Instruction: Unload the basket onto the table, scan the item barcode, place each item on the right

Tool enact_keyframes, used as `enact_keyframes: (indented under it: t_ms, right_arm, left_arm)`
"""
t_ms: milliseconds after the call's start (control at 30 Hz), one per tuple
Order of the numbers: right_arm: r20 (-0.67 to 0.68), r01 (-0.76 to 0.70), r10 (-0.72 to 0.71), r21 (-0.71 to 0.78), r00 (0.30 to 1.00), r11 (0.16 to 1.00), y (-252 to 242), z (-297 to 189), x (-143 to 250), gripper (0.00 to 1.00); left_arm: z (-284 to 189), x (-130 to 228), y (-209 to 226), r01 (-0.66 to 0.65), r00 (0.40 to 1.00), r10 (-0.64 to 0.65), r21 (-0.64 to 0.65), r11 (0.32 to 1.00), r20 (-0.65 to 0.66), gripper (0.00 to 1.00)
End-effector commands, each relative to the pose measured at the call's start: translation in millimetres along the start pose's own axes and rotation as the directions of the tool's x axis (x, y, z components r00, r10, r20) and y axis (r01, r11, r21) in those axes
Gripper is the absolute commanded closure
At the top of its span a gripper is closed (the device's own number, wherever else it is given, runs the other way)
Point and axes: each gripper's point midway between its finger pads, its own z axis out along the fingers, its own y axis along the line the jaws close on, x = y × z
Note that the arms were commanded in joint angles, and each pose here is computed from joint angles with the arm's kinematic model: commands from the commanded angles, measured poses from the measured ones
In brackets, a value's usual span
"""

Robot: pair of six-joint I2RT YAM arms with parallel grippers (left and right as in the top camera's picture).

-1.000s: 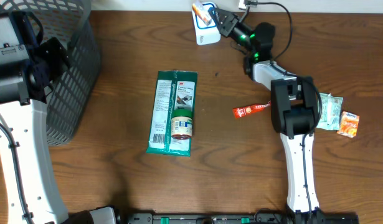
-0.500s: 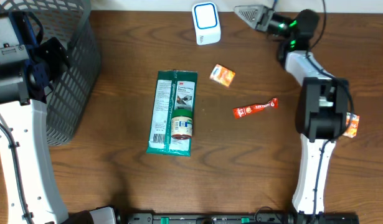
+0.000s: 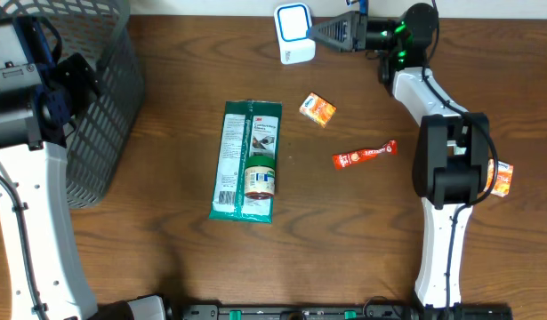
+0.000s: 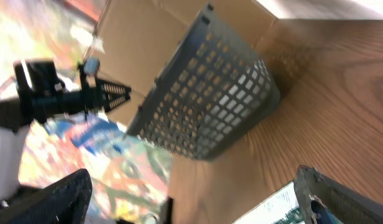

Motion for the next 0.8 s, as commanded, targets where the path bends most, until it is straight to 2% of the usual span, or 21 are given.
enact_keyframes:
  t_ms: [0,133,233,300,333,400,467,500,533,633,767]
  right_arm:
    - [0.146,-0.108,0.101,0.040,0.984,0.993,-12.8,-17.6,-25.5,0.01]
    - [0.234,-0.235,0.204,0.114,0.951,0.965,-48.0,-35.6,-30.3,0.01]
    - [0.220,-0.245,0.204,0.184,0.954,0.952,-63.5,-41.2,-18.4,0.01]
    - [0.223,-0.260,0.199,0.295,0.954,0.919,-77.3,-48.4,-4.2,0.01]
    - [0.232,-0.271,0.192,0.380,0.954,0.884,-85.2,-54.6,4.1,0.01]
    - [0.219,-0.256,0.146,0.648,0.965,0.718,-101.7,-82.0,28.4,0.01]
    - [0.132,-0.158,0.087,0.831,0.987,0.533,-100.7,-106.6,44.8,0.01]
    - [0.039,-0.057,0.050,0.894,0.998,0.445,-92.9,-113.4,50.9,0.01]
    - [-0.028,0.015,0.027,0.913,0.999,0.407,-85.6,-113.1,53.4,0.01]
    - [-0.255,0.245,-0.019,0.903,0.967,0.353,-63.5,-95.8,65.5,0.01]
    - [-0.499,0.469,0.015,0.824,0.867,0.318,-67.1,-61.1,99.9,0.01]
  left_arm:
    - [-1.1,-3.0,3.7,-0.004,1.000,0.004,-0.014,1.000,0.010,0.08]
    - [-1.0,-3.0,3.7,-0.004,1.000,0.004,-0.014,1.000,0.010,0.08]
    - [-1.0,-3.0,3.7,-0.004,1.000,0.004,-0.014,1.000,0.010,0.07]
    - [-1.0,-3.0,3.7,-0.004,1.000,0.004,-0.014,1.000,0.010,0.08]
    - [-1.0,-3.0,3.7,-0.004,1.000,0.004,-0.014,1.000,0.010,0.08]
    - [-1.0,-3.0,3.7,-0.005,1.000,0.005,-0.014,1.000,0.010,0.07]
    - [-1.0,-3.0,3.7,-0.004,1.000,0.004,-0.014,1.000,0.010,0.08]
    - [-1.0,-3.0,3.7,-0.004,1.000,0.004,-0.014,1.000,0.010,0.08]
    - [-1.0,-3.0,3.7,-0.004,1.000,0.004,-0.014,1.000,0.010,0.08]
    - [-1.0,-3.0,3.7,-0.004,1.000,0.004,-0.014,1.000,0.010,0.08]
    - [-1.0,-3.0,3.7,-0.004,1.000,0.004,-0.014,1.000,0.010,0.08]
